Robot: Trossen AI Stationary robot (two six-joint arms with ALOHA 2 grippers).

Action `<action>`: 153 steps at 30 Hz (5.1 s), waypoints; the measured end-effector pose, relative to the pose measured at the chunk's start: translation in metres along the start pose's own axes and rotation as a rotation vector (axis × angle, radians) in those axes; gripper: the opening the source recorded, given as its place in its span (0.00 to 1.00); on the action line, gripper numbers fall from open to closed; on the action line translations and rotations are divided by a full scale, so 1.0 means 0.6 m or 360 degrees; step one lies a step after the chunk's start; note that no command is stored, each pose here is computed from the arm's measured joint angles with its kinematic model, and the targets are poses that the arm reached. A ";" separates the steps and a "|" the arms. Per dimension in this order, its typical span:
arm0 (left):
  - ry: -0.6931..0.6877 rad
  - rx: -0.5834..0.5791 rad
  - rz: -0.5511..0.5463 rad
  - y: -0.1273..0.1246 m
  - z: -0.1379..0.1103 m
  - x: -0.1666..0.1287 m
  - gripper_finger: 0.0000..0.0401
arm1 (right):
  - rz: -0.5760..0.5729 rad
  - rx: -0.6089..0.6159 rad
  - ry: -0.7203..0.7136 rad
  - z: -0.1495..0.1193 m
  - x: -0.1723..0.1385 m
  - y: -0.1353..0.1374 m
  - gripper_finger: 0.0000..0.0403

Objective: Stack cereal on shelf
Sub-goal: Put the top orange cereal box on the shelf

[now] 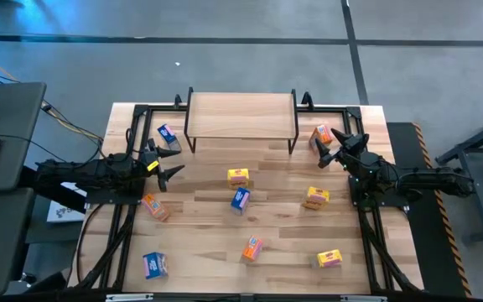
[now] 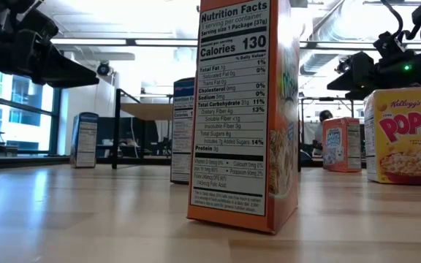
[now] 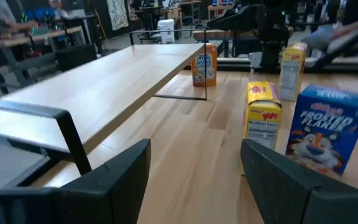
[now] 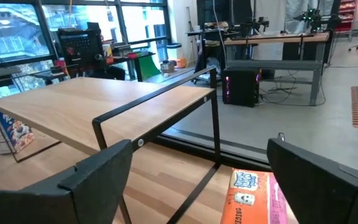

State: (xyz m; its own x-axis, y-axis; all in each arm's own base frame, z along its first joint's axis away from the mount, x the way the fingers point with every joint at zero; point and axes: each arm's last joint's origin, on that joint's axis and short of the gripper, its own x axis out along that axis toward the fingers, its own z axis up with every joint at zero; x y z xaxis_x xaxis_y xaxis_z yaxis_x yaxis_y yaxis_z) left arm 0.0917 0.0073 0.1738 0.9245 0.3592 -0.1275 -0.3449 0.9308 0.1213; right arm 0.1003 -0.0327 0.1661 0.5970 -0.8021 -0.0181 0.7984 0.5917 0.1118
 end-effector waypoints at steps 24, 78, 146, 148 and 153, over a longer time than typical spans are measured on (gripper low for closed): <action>-0.0191 -0.0035 -0.0084 -0.001 0.020 -0.001 0.60 | 0.0064 -0.0001 0.0008 0.000 0.000 0.002 0.98; -0.0182 0.0003 -0.0023 0.000 0.019 -0.001 0.60 | 0.0199 0.0338 -0.0641 0.182 -0.027 0.001 0.98; -0.0187 -0.0023 0.0039 0.002 0.020 -0.001 0.60 | -0.0741 -0.0213 0.1961 0.117 0.201 0.033 0.98; -0.0185 -0.0022 0.0039 0.002 0.020 -0.001 0.60 | -0.0745 -0.0241 0.1996 0.109 0.207 0.034 0.98; -0.0185 -0.0022 0.0039 0.002 0.020 -0.001 0.60 | -0.0764 -0.0315 0.2054 0.091 0.218 0.036 0.94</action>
State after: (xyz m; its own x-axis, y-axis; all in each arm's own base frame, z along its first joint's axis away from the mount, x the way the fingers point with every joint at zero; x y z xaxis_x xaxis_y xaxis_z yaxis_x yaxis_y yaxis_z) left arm 0.0927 0.0076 0.1860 0.9280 0.3726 -0.0096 -0.3694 0.9228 0.1093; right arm 0.1913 -0.1293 0.2202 -0.1722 -0.3509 -0.9204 0.8768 0.3713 -0.3056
